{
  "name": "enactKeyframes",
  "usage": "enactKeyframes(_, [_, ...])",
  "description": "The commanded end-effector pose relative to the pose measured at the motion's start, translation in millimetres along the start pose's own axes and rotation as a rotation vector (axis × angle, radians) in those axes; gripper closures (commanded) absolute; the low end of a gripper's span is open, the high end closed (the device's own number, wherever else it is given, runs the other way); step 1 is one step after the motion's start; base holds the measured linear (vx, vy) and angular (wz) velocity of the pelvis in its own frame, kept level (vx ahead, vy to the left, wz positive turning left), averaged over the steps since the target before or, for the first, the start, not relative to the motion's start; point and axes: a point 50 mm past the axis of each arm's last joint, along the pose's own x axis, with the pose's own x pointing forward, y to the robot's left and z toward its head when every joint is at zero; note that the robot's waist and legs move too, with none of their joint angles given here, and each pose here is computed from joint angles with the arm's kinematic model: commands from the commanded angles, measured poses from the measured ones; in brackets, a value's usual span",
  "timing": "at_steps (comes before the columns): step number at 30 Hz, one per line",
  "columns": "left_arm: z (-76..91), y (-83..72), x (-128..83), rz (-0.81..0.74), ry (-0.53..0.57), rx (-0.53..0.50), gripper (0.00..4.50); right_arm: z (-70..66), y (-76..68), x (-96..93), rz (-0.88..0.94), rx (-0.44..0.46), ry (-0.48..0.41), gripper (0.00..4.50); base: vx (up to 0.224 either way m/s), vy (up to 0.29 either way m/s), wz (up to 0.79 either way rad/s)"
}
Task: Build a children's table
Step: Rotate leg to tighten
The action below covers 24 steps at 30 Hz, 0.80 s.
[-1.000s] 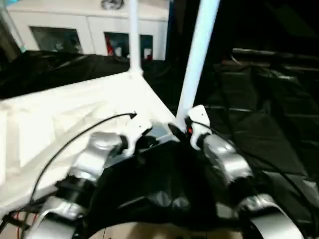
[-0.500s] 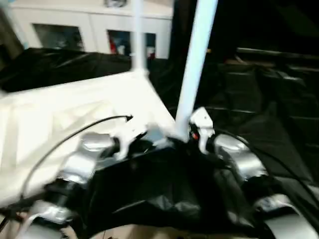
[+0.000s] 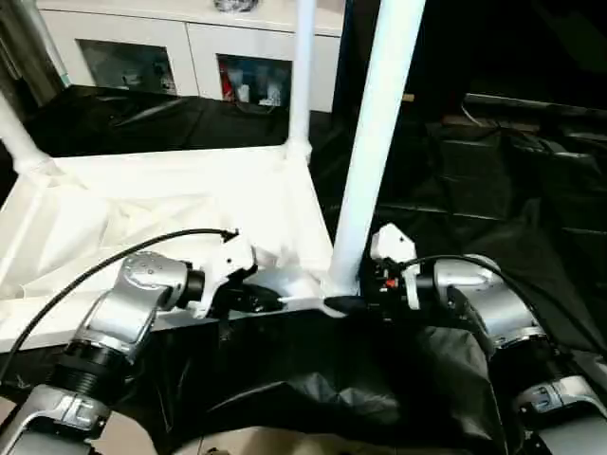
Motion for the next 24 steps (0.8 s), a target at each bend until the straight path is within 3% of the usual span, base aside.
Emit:
enactKeyframes(1, [4.3, -6.2, 5, -0.075, -0.07, -0.005, 4.5, 4.5, 2.5, 2.3, 0.023, -0.011, -0.014, 1.18, 0.0, 0.0, 0.0])
enactKeyframes(2, [4.0, -6.4, 5, -0.076, -0.07, -0.006, 4.5, 4.7, 3.4, 3.5, 0.028, -0.012, -0.018, 1.41, 0.0, 0.0, 0.0])
enactKeyframes(7, [3.4, -7.4, 8, -0.066, -0.074, -0.003, 4.5, 3.0, 8.0, 8.0, 0.048, 0.011, -0.029, 1.72, 0.0, 0.0, 0.0])
enactKeyframes(12, [4.1, -2.0, 13, 0.009, -0.082, -0.012, 4.5, 0.1, 8.0, 13.7, -0.01, 0.04, -0.058, 1.77, 0.0, 0.0, 0.0])
enactKeyframes(16, [10.8, 6.6, 21, 0.12, -0.113, -0.034, 4.5, -3.1, -1.5, 26.3, -0.198, 0.106, -0.087, 1.78, 0.0, 0.0, 0.0])
enactKeyframes(18, [18.0, 12.7, 30, 0.209, -0.132, -0.048, 4.5, -5.7, -9.6, 38.4, -0.371, 0.183, -0.11, 1.78, 0.0, 0.0, 0.0])
enactKeyframes(21, [22.3, 15.2, 34, 0.252, -0.137, -0.051, 4.5, -6.7, -11.9, 44.8, -0.439, 0.228, -0.117, 1.78, 0.0, 0.0, 0.0])
enactKeyframes(24, [34.3, 18.5, 48, 0.336, -0.152, -0.058, 4.5, -2.2, -8.8, 64.6, -0.499, 0.248, -0.117, 1.78, 0.0, 0.0, 0.0])
